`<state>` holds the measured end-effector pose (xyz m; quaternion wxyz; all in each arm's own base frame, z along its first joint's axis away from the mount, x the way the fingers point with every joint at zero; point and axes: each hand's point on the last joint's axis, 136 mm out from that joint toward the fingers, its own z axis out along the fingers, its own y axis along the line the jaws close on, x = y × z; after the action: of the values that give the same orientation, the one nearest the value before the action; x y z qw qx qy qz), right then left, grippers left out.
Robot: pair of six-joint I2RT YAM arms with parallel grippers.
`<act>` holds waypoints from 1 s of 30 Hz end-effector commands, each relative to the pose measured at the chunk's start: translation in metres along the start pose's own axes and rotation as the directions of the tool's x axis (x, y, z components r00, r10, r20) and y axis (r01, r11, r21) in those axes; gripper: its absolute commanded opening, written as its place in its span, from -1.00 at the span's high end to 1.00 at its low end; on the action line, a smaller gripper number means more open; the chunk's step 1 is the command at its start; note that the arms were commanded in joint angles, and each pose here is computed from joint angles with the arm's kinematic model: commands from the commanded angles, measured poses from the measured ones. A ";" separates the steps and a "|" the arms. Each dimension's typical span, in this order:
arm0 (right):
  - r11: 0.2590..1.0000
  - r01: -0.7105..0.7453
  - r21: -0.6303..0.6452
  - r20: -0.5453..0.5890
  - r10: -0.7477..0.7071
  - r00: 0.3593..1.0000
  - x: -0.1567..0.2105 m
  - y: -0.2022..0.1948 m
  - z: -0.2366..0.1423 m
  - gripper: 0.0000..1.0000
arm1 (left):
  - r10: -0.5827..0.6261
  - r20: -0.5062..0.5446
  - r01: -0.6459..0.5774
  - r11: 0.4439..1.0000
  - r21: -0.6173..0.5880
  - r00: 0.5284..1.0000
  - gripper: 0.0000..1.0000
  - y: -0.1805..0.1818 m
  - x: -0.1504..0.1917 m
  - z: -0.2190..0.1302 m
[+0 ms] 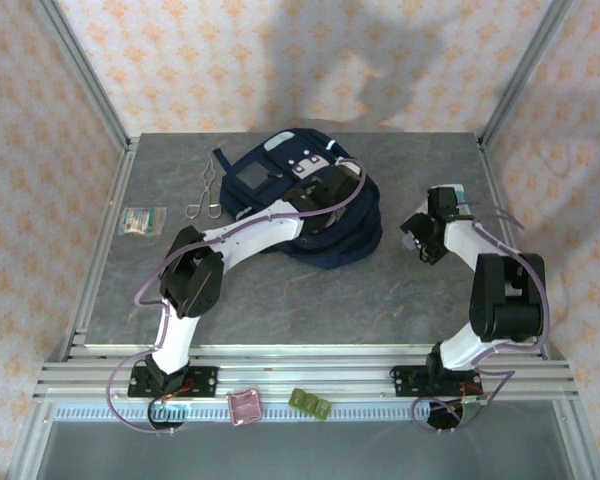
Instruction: Pack the student bag
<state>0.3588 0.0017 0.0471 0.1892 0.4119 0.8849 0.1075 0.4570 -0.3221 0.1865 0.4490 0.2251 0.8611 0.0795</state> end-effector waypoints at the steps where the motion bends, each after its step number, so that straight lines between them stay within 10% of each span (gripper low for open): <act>1: 0.999 0.005 0.033 0.039 -0.006 0.999 -0.011 0.008 0.007 -0.61 | -0.041 0.082 0.044 0.999 -0.024 0.996 1.00 0.022 -0.036 -0.022; 15: 0.974 0.007 0.225 -0.025 -0.001 1.000 0.008 -0.032 0.038 0.00 | -0.049 0.086 0.051 0.999 -0.018 0.995 1.00 0.025 -0.037 -0.021; 30: 0.994 0.106 -0.032 0.047 -0.104 0.993 0.024 -0.001 -0.048 0.45 | -0.103 0.143 0.103 0.995 0.005 0.984 1.00 0.042 -0.062 -0.038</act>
<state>0.3202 0.0037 0.0574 0.1957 0.3991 0.8923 0.0783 0.4612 -0.3214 0.1930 0.4471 0.2263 0.8631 0.0631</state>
